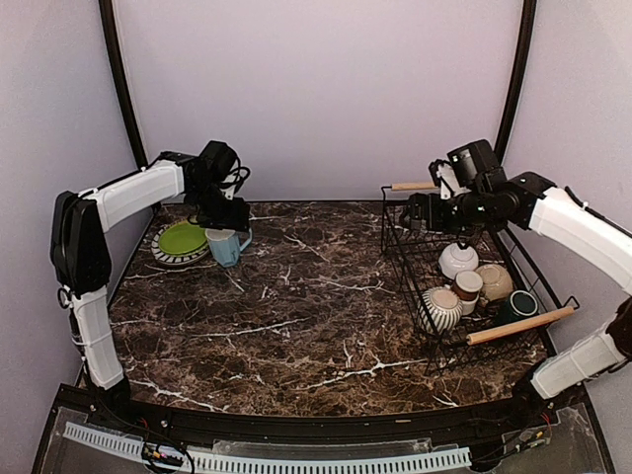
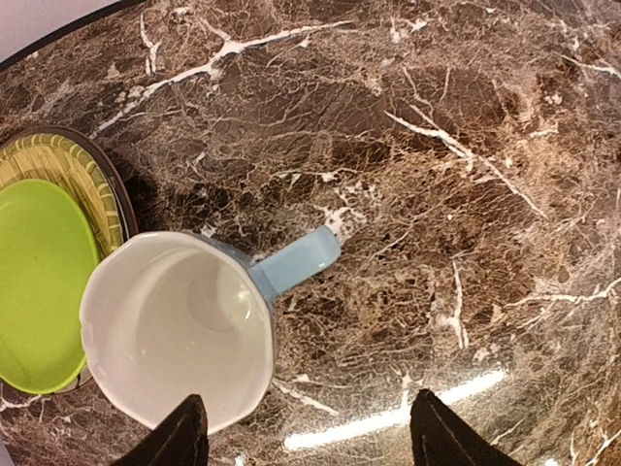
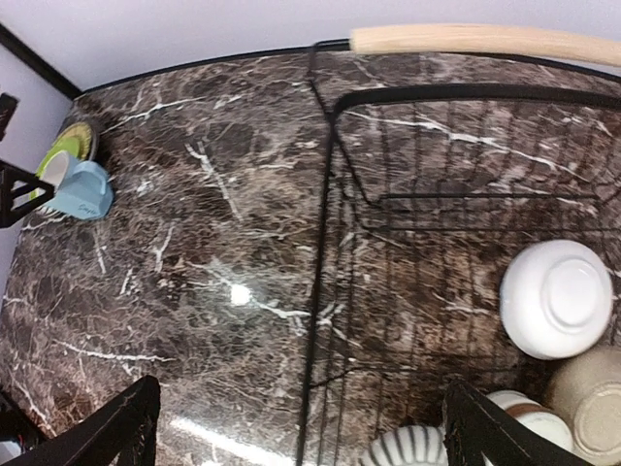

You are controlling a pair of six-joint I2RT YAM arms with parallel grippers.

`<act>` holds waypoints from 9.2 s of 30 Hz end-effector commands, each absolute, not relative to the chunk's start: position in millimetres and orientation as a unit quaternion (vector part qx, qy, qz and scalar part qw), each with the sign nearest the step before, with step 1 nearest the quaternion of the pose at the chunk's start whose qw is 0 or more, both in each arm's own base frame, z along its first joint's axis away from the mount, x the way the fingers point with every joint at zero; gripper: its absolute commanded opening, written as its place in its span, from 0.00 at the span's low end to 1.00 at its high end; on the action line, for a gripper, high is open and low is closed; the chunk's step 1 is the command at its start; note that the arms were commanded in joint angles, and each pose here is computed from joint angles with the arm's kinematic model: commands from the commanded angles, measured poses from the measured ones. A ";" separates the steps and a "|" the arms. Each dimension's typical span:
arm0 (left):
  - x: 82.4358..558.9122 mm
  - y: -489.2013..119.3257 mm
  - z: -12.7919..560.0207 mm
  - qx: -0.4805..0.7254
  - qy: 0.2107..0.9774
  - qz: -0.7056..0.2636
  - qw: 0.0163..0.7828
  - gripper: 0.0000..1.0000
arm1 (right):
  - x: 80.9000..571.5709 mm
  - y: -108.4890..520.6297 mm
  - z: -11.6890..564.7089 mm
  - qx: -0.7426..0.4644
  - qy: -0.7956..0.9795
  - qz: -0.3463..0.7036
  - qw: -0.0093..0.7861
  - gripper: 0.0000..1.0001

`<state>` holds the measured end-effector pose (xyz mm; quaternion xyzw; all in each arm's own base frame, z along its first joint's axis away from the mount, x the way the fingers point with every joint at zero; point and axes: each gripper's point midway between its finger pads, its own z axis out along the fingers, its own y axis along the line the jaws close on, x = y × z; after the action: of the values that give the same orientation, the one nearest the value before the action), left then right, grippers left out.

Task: Unload the mixed dishes from the dish rack
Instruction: Place the cup at the corner of the board, then grab the cup from the dish rack, then pass from the right arm to the left, then place the cup at the corner of the board, then grab the cup from the dish rack.

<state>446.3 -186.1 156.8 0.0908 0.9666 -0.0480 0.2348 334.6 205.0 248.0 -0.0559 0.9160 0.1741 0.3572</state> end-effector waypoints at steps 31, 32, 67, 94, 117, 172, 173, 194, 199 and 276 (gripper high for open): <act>419.0 -214.4 234.5 0.129 0.920 -0.113 0.352 0.79 | 285.7 64.2 101.3 0.282 0.953 -0.064 0.091 0.99; 418.5 -215.9 234.2 0.131 0.920 -0.116 0.351 0.79 | 287.2 63.8 99.4 0.285 0.952 -0.067 0.090 0.99; 411.7 -237.9 233.0 0.155 0.913 -0.164 0.341 0.79 | 299.0 94.1 236.4 0.200 0.888 0.189 0.368 0.15; 287.8 -371.5 328.1 0.299 0.612 -0.700 0.215 0.85 | 287.0 350.5 343.7 -0.191 0.638 0.630 0.399 0.03; 285.6 -380.6 318.8 0.303 0.633 -0.684 0.198 0.02 | 308.6 390.5 315.2 -0.193 0.647 0.643 0.362 0.42; 374.4 -151.9 114.7 -0.196 0.958 0.019 0.210 0.01 | 332.3 284.6 275.3 -0.057 0.791 0.432 0.430 0.99; 373.9 -149.8 111.3 -0.205 0.958 0.011 0.200 0.01 | 332.8 285.4 274.5 -0.058 0.791 0.432 0.428 0.99; 382.6 -100.9 79.3 -0.311 0.937 -0.029 0.158 0.18 | 330.9 279.1 273.0 -0.052 0.792 0.426 0.435 0.99; 389.5 -99.5 98.2 -0.303 0.934 -0.036 0.186 0.39 | 331.0 278.9 274.9 -0.054 0.792 0.423 0.437 0.99; 375.5 -261.9 287.1 0.116 0.824 -0.335 0.442 0.95 | 229.1 -2.7 101.1 0.661 0.726 -0.006 0.190 0.63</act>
<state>378.8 -259.3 278.6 0.1079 0.8253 -0.3335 0.4427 227.4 6.5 105.4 0.6362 0.7539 -0.0030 0.1640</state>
